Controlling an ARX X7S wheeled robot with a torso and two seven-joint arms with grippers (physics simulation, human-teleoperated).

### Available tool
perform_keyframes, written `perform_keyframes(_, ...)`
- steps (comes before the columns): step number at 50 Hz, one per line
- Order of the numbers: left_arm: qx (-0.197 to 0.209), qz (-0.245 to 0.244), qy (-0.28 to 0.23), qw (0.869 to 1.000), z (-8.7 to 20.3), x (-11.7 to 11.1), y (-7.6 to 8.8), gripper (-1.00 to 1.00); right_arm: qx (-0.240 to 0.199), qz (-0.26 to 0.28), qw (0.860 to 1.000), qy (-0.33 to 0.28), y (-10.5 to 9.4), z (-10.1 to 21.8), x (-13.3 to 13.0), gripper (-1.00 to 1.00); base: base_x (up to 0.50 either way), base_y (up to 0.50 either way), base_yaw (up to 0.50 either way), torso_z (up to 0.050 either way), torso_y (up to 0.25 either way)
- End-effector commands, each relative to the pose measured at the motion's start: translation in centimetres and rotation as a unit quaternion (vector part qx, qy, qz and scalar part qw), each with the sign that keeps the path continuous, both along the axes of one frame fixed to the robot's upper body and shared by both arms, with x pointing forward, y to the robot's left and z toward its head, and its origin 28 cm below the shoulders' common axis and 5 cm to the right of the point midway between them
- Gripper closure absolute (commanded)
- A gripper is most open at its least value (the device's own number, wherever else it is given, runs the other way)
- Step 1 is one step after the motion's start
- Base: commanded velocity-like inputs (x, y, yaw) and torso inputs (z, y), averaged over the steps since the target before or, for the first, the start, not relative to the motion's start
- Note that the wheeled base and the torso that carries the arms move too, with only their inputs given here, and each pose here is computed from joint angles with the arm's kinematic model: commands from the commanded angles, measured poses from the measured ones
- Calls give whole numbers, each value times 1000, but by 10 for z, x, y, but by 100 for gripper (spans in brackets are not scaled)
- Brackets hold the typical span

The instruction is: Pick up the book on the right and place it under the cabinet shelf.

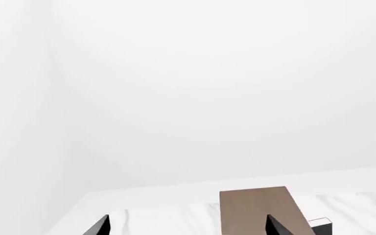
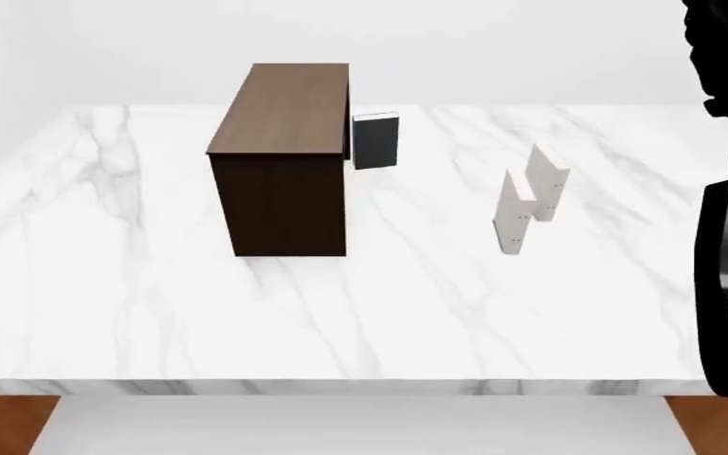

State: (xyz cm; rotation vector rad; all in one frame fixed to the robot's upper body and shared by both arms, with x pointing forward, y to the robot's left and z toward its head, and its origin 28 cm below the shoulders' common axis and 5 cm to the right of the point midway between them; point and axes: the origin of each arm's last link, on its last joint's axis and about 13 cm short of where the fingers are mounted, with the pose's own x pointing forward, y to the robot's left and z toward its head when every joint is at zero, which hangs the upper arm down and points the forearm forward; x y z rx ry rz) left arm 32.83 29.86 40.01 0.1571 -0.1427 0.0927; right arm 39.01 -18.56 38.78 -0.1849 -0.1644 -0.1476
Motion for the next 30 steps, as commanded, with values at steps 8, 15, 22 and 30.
perform_keyframes(8, -2, -4, -1, 1000, 1, 0, -1, -100, 5, 9, 1000, 11, 0, -3, -2, -100, 377, -43, 0, 0, 0)
perform_keyframes(15, -2, -3, -3, 1000, 2, -2, 0, -100, 5, 12, 1000, 18, 2, -6, -1, -100, 474, -81, 0, 0, 0)
perform_keyframes(22, -2, -2, -3, 1000, 1, -2, 1, -100, 3, 14, 1000, 22, 2, -9, -1, -100, 496, -99, 0, 0, 0)
perform_keyframes(30, -2, -2, -4, 1000, 1, -2, 1, -100, -1, 16, 1000, 24, 2, -9, -1, -100, 500, -101, 0, 0, 2)
